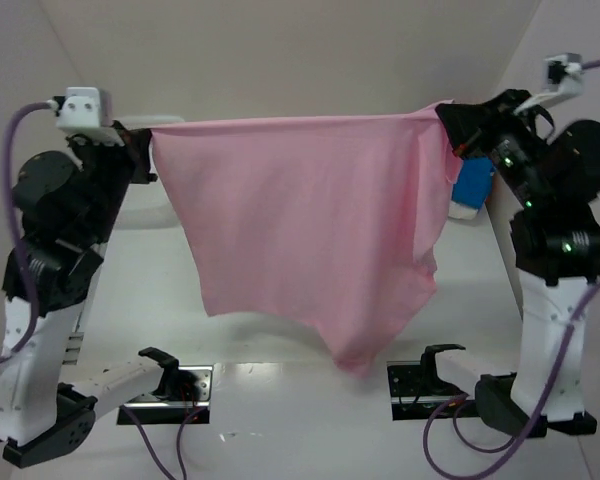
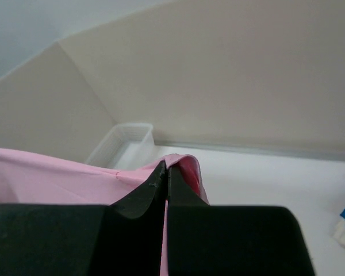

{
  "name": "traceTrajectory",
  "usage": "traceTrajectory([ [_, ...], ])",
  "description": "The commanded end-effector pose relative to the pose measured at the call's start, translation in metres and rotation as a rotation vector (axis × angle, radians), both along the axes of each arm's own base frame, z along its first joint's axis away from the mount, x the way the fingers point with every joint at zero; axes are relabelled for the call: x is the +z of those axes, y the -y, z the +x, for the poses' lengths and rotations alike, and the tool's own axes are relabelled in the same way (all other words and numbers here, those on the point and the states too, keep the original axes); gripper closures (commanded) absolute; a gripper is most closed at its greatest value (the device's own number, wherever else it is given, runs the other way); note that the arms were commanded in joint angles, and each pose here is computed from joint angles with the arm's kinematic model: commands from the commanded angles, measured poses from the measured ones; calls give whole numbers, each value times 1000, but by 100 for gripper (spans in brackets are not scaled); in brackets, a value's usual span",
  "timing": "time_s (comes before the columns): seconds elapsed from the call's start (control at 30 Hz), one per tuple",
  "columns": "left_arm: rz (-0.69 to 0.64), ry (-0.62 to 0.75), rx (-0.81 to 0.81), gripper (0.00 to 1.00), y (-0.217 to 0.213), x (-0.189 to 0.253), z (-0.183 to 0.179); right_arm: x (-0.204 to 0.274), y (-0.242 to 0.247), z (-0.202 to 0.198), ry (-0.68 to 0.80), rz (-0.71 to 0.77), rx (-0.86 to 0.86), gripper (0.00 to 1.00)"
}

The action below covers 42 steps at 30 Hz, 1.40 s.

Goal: Fold and stack the t-shirts
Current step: Flatten out the tshirt

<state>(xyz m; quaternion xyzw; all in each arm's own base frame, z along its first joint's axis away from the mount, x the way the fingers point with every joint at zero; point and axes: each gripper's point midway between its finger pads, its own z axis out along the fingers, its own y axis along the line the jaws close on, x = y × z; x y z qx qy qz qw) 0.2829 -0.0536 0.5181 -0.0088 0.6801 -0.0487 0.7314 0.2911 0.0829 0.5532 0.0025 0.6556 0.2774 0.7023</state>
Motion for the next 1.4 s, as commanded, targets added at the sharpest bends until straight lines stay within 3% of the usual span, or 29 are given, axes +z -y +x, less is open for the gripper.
traceTrajectory([
  [0.0,82,-106,277,100,-39,-44,44,-68,37,80,-131,-31,-192,100],
  [0.23,112,-311,257,100,-18,-150,105,-189,38,135,-332,-40,-194,100],
  [0.5,133,-526,328,100,-41,-269,143,-329,23,166,-562,-27,-168,100],
  [0.63,136,-592,365,100,-52,-302,166,-369,17,184,-622,-26,-161,100],
  [0.93,124,-608,421,100,-75,-333,227,-368,11,230,-590,-13,-183,100],
  [1.3,114,-585,414,100,-92,-342,265,-318,25,286,-467,-75,-283,100],
  [1.37,121,-576,413,100,-92,-340,269,-332,23,295,-494,-88,-270,100],
])
